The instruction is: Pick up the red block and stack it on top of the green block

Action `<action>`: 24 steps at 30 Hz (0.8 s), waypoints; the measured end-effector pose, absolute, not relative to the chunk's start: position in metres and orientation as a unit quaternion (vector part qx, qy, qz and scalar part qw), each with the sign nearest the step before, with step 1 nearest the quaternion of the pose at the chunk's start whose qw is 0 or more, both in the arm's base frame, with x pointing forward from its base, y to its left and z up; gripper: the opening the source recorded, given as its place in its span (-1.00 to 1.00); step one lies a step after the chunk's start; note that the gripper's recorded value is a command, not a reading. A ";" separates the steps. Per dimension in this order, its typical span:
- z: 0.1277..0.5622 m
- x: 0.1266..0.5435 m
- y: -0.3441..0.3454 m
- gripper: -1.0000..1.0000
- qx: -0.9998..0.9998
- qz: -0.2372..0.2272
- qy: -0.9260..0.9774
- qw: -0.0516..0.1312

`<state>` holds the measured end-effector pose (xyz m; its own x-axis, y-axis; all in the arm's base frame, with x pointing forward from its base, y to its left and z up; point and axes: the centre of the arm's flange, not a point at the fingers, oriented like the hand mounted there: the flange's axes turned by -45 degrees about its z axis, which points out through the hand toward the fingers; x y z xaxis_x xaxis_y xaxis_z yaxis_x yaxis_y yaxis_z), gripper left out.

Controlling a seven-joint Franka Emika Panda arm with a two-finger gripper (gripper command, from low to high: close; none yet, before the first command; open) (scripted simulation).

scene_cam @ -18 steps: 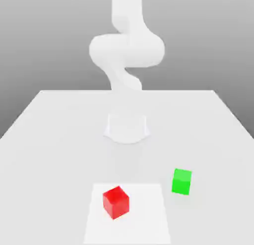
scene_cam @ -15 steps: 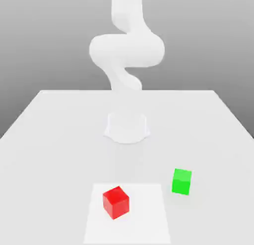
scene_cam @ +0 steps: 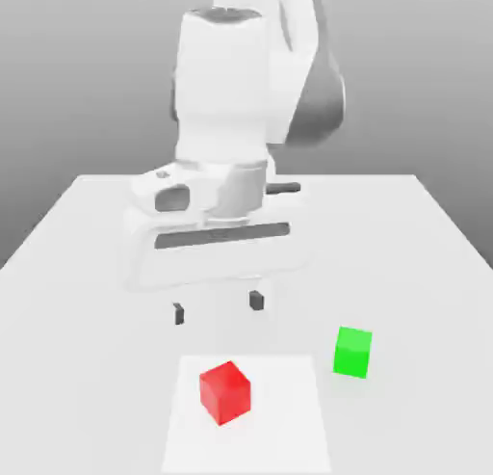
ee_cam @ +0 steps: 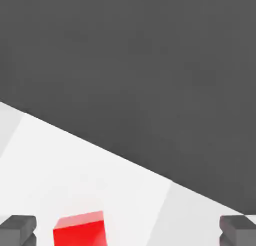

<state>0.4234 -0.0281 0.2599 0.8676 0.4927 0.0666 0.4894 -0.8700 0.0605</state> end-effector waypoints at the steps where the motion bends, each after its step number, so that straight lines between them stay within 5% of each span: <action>1: 0.240 0.415 -0.028 0.00 0.963 0.025 0.267 0.013; 8: 0.155 0.401 -0.028 0.00 0.958 0.000 0.287 0.000; 9: 0.147 0.400 -0.028 -1.00 0.958 0.000 0.287 0.000; 16: 0.147 0.400 -0.028 -1.00 0.958 -0.001 0.287 0.000; 24: 0.213 0.395 0.003 -1.00 0.957 0.000 0.290 -0.001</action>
